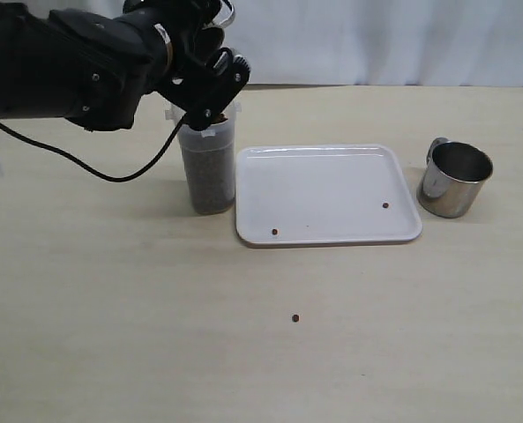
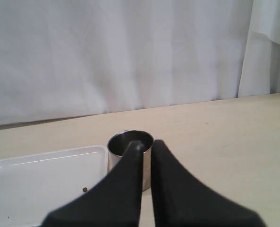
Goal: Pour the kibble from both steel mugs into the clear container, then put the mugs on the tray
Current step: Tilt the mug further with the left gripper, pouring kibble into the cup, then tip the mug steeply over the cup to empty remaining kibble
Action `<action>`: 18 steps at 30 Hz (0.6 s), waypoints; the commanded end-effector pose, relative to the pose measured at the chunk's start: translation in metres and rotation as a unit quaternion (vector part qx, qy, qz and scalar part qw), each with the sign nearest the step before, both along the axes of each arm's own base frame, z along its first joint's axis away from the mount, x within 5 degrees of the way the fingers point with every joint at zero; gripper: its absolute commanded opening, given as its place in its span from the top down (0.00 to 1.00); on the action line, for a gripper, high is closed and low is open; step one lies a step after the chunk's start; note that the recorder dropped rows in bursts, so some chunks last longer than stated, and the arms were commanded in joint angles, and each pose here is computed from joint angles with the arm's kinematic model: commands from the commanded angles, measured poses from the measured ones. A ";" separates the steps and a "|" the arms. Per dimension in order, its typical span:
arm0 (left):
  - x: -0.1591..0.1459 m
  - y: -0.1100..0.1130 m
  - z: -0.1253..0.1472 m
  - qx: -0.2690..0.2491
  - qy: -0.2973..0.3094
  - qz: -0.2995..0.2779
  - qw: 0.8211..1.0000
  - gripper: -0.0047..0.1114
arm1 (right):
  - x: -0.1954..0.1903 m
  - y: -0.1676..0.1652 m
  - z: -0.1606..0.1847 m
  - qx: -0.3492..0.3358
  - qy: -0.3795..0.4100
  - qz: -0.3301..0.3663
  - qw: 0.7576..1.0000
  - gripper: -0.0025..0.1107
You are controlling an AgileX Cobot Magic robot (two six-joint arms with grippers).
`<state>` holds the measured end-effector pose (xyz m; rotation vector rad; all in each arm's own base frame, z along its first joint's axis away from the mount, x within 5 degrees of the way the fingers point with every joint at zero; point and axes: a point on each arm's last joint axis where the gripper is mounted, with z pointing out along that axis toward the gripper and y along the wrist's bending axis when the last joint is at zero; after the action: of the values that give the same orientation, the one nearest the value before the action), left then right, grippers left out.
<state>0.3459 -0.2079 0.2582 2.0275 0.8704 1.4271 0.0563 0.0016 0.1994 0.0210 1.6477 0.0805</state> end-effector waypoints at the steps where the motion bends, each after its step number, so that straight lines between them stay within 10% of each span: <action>1: 0.001 -0.002 0.001 0.006 -0.010 0.011 1.000 0.96 | 0.000 0.000 -0.001 -0.008 -0.001 0.002 1.000 0.93; 18: -0.005 -0.018 -0.018 0.044 -0.011 0.022 0.999 0.96 | 0.000 0.000 -0.001 -0.008 -0.001 0.002 1.000 0.93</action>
<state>0.3399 -0.2273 0.2349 2.0828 0.8557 1.4950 0.0563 0.0016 0.1994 0.0210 1.6477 0.0805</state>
